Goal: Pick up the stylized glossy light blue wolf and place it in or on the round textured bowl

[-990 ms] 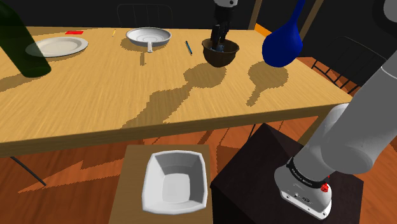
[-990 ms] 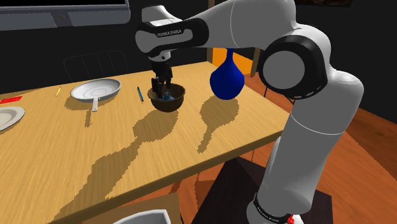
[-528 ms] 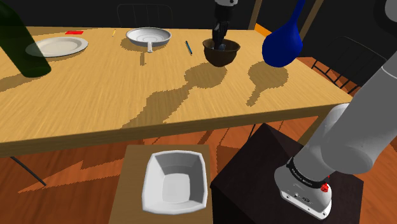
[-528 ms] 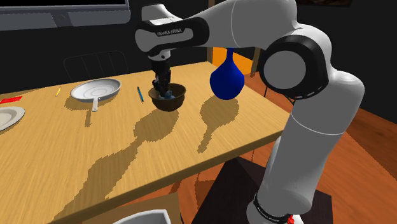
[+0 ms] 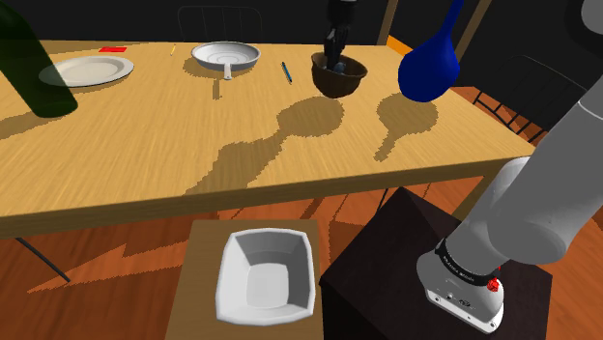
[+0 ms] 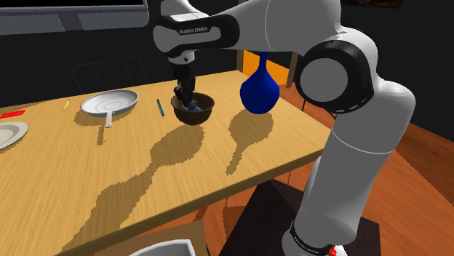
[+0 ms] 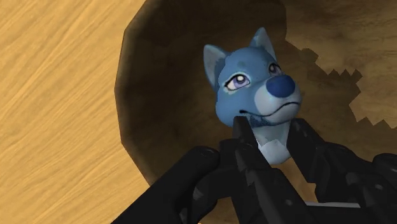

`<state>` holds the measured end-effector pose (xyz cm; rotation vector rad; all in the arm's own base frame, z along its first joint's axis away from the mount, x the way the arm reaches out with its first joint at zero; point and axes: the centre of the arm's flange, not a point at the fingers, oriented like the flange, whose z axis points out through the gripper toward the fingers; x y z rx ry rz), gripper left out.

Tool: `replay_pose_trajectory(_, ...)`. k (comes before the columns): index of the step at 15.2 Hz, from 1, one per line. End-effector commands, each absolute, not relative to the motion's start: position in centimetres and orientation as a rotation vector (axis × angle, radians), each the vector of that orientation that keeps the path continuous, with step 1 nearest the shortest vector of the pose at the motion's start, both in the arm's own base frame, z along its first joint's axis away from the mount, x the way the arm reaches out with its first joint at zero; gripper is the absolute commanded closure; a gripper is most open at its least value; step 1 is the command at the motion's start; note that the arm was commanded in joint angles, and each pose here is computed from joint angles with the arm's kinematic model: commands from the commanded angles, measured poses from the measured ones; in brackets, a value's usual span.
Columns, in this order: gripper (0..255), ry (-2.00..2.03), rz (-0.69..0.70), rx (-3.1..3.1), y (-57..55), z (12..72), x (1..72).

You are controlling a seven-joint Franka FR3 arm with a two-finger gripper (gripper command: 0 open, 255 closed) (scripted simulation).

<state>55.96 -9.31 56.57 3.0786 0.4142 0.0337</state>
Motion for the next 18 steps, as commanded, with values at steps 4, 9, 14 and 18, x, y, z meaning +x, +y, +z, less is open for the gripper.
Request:
replay_pose_trajectory(4,255,0.414,0.035,3.078,-9.3,59.3,56.0)
replay_pose_trajectory(9,255,0.414,0.035,3.078,-9.3,61.9,56.0)
replay_pose_trajectory(14,255,0.414,0.035,3.078,-9.3,64.5,56.0)
replay_pose_trajectory(18,255,0.414,0.035,3.078,-9.3,66.7,56.0)
